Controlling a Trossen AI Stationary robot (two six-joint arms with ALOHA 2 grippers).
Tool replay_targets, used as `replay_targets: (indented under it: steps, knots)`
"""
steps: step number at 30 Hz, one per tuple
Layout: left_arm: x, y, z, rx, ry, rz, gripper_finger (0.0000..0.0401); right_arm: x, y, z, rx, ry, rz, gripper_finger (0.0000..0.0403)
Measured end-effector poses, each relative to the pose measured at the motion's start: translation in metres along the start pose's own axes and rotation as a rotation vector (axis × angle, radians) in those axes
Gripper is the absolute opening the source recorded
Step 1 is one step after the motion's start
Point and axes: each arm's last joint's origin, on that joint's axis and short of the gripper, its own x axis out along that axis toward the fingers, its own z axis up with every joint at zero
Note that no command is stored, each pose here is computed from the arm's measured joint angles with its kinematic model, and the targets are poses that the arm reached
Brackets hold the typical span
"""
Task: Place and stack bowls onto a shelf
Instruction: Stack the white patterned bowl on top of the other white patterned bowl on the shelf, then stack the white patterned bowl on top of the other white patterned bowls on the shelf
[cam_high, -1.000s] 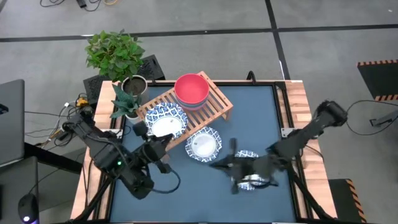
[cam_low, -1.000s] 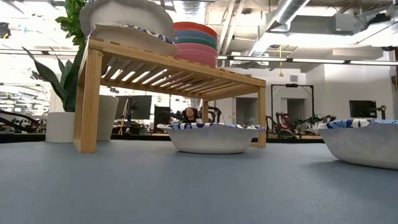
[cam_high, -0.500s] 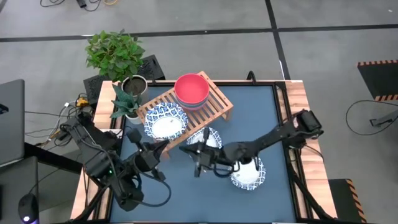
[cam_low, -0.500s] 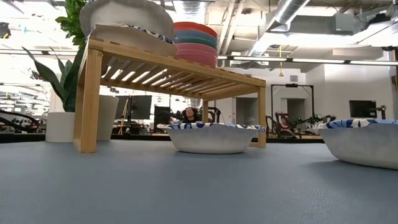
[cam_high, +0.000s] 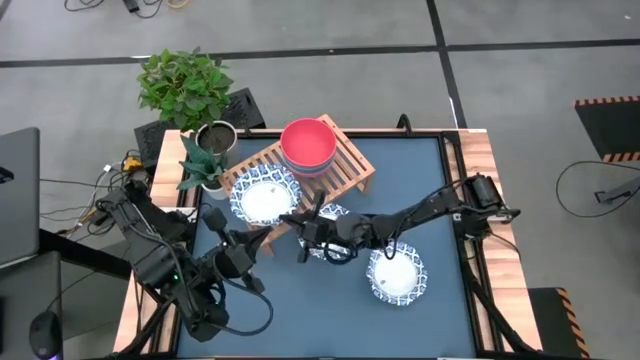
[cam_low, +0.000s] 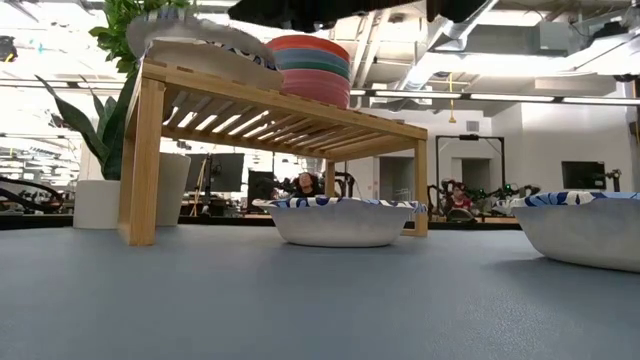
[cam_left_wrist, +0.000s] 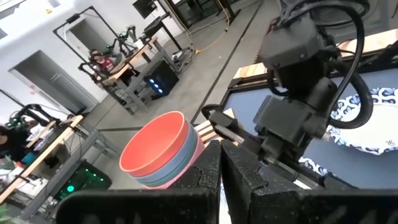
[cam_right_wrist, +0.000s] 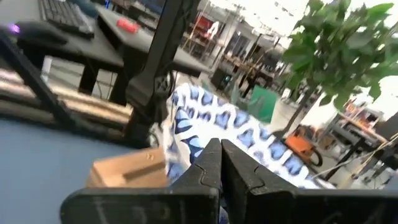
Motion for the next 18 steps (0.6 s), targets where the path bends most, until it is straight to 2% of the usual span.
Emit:
replay_targets:
  steps: [4,9,14,18]
  knots:
    - [0.000,0.000,0.000,-0.011,0.000,-0.003,0.0000,-0.005,0.005,0.004,-0.035,0.015,0.024,0.0025]
    - [-0.003,-0.001,0.000,-0.012,-0.004,-0.010,0.0000,-0.029,0.012,0.032,-0.110,-0.012,0.070,0.0025]
    - [-0.005,-0.003,-0.001,-0.022,0.034,-0.089,0.0000,-0.078,0.009,0.074,-0.193,0.050,0.081,0.0032]
    - [-0.004,-0.006,-0.003,-0.059,0.072,-0.146,0.0000,-0.129,-0.004,0.111,-0.206,0.043,0.094,0.0034]
